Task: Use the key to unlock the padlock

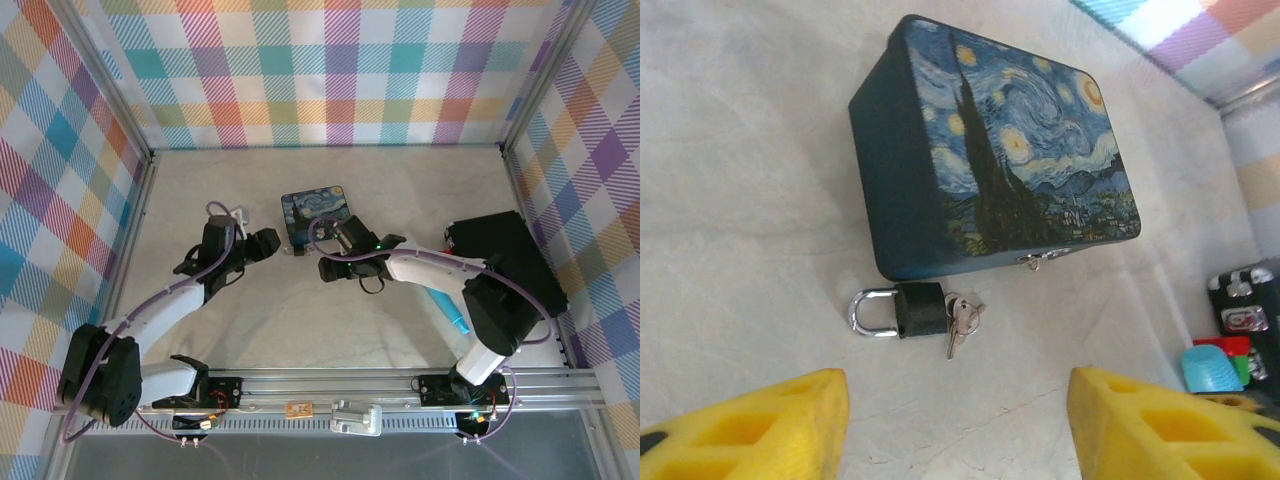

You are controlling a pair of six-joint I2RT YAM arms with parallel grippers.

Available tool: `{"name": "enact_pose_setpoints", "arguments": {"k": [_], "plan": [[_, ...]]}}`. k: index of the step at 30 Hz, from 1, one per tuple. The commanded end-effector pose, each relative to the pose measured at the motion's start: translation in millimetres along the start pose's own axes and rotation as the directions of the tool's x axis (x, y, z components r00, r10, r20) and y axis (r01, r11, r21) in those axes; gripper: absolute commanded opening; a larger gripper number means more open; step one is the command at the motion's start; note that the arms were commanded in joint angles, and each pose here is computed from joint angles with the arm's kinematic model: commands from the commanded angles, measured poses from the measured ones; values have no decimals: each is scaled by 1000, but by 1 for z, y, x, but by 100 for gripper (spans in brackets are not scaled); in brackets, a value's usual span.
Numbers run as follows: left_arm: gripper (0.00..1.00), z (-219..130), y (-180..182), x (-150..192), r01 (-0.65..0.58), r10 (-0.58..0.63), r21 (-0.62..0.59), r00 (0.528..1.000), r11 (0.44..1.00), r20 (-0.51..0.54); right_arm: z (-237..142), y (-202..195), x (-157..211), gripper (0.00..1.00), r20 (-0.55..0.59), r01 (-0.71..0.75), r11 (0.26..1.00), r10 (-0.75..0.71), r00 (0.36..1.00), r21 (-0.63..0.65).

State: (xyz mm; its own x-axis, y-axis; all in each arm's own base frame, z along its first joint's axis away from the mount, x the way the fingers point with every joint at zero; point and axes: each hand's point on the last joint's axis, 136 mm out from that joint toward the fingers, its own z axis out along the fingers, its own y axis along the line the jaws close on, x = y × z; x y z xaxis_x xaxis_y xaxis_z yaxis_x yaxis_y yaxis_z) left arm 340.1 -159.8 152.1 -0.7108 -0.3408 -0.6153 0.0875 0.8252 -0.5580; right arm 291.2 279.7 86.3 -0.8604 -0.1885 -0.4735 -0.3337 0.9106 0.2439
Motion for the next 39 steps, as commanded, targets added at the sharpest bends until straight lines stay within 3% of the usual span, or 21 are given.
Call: {"name": "enact_pose_setpoints", "arguments": {"k": [1,9,15,19,24,29,39], "plan": [[54,9,-10,19,-189,184,-19,973,982,-140,-30,-18,-31,82,100,-35,999,31,994,36],[48,52,-27,45,-270,248,-55,935,961,-254,-62,-78,-64,86,235,-167,983,144,961,79],[44,85,-28,51,-280,244,-73,917,957,-315,-69,-120,-64,87,263,-292,951,258,929,97],[39,106,-25,41,-307,263,-111,917,945,-301,-73,-134,-57,87,285,-349,934,314,906,80],[40,126,-20,27,-353,305,-160,916,922,-261,-79,-147,-45,88,319,-377,923,334,887,82],[47,141,-11,31,-390,326,-184,896,902,-301,-89,-160,-41,88,348,-392,916,339,874,92],[50,132,10,78,-382,278,-188,864,905,-419,-95,-193,-43,91,389,-405,903,326,862,141]]}}
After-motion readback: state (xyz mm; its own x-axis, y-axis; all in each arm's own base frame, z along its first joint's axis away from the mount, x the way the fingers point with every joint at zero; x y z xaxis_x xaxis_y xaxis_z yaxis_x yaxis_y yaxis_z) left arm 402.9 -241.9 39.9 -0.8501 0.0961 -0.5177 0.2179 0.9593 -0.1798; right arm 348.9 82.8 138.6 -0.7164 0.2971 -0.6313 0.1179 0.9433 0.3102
